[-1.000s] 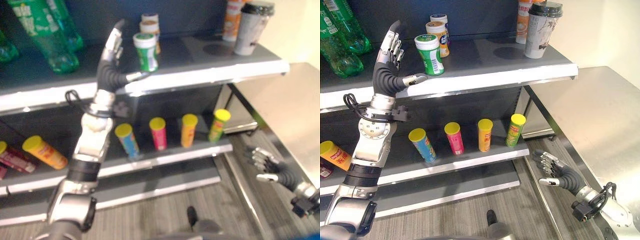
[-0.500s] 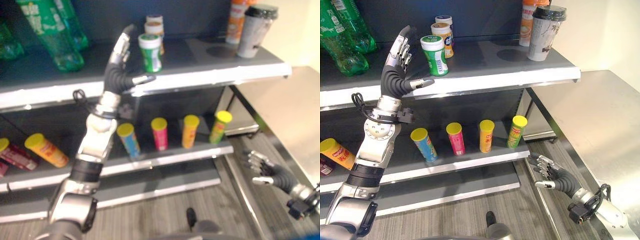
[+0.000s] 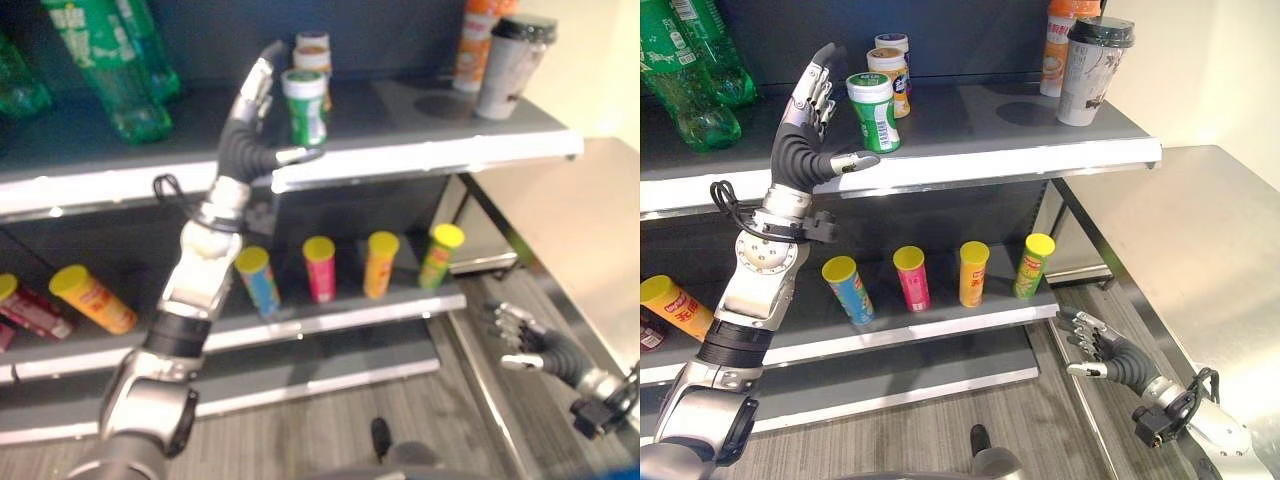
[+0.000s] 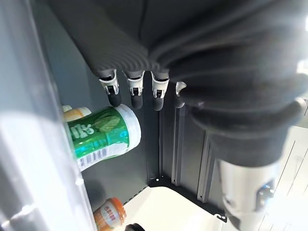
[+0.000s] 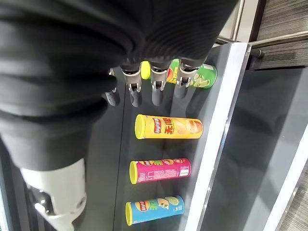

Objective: Put the goods on the table back onto the shelves and tidy them up.

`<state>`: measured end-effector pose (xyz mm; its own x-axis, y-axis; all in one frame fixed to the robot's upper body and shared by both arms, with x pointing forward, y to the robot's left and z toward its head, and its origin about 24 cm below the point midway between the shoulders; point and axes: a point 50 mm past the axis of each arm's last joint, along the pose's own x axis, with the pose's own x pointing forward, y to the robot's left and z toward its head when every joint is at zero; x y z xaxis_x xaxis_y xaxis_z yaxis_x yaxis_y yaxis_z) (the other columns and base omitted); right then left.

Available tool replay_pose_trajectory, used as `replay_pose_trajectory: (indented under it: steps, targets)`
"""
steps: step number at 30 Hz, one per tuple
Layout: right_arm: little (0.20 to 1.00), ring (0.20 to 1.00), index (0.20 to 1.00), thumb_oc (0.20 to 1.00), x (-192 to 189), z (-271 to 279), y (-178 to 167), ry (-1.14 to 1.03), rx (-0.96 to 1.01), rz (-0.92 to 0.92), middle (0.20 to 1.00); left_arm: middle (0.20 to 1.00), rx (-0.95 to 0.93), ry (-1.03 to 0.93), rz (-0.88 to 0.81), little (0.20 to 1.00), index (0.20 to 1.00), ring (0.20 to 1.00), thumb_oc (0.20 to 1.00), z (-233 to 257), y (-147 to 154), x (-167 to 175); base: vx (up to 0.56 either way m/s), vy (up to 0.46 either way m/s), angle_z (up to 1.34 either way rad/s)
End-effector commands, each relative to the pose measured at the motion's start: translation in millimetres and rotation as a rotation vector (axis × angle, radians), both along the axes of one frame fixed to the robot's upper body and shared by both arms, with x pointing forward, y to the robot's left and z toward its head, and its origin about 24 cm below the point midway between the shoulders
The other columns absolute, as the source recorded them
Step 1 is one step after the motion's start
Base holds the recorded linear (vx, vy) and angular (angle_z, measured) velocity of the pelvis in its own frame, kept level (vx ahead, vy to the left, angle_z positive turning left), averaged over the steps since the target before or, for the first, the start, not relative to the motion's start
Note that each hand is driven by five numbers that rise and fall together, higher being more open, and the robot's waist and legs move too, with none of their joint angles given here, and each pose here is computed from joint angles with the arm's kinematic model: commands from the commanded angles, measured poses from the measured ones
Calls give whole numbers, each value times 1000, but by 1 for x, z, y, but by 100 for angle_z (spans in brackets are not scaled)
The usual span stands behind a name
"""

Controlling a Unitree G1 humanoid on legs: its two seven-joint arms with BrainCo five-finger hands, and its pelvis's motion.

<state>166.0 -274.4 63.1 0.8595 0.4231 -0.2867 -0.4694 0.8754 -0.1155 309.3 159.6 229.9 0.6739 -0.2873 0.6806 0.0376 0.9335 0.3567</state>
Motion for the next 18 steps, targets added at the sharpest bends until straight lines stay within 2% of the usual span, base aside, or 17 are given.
replay_pose_trajectory:
  steps: [1, 18]
  targets:
    - [1000, 1000, 1000, 1000, 5, 9, 2, -76, 7, 3, 1000, 1000, 14, -72, -42, 1000, 1000, 1000, 1000, 30, -13, 13, 0, 0, 0]
    - [1000, 1000, 1000, 1000, 3, 5, 3, -72, 11, -11, 1000, 1000, 0, -60, -30, 1000, 1000, 1000, 1000, 27, -13, 15, 0, 0, 0]
